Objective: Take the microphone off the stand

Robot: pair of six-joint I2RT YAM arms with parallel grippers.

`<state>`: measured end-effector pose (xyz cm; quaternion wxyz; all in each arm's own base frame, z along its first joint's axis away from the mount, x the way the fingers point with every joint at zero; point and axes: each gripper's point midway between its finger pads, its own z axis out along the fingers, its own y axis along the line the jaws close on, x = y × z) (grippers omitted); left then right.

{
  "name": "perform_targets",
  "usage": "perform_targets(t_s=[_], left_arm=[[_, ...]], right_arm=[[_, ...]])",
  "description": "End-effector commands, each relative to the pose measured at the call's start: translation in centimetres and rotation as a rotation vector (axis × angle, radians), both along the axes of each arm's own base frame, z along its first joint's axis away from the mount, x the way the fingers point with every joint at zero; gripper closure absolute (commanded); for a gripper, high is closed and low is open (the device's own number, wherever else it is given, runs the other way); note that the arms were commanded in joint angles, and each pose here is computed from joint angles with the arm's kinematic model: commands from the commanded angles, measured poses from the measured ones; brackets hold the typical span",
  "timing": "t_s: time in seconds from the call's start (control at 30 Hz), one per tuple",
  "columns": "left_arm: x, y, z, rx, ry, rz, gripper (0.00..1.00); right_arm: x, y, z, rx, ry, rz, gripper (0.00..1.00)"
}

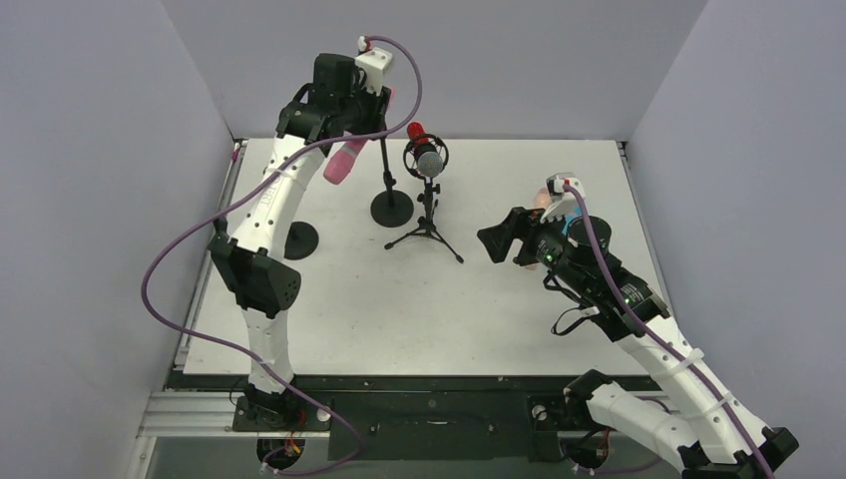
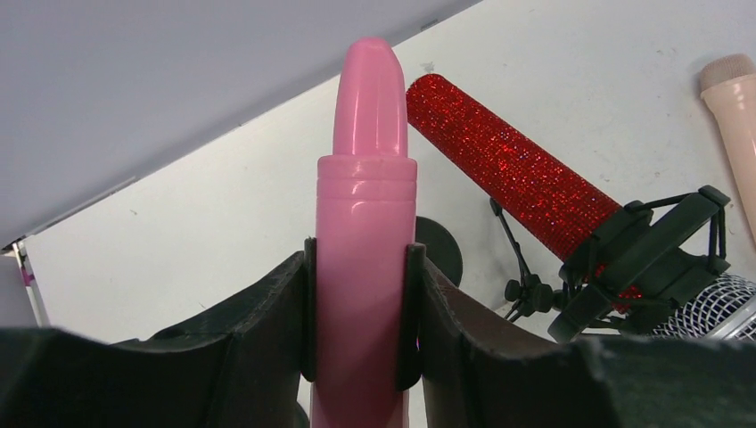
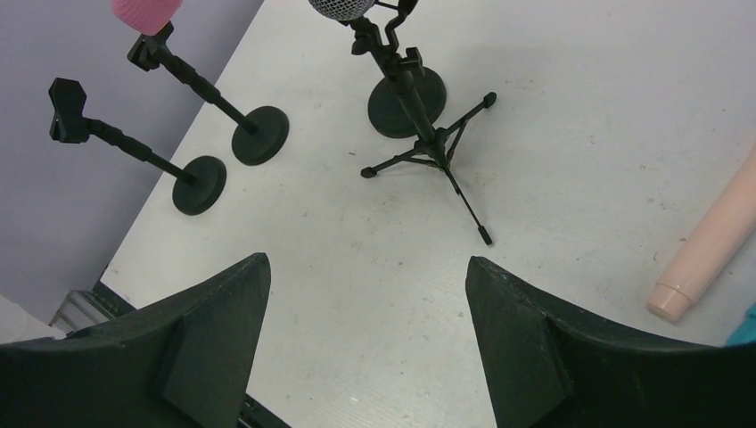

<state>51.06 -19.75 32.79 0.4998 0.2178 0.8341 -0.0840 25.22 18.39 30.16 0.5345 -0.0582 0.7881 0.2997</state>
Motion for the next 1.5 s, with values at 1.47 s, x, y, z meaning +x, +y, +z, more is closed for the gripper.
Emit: perform_targets(t_s=[1.47], left_arm=[[-14.9, 5.2, 15.6, -0.082, -0.283, 0.444, 1.00]], right_arm=[[1.9, 1.2, 1.4, 0.009, -0.042, 0.016, 0.24]])
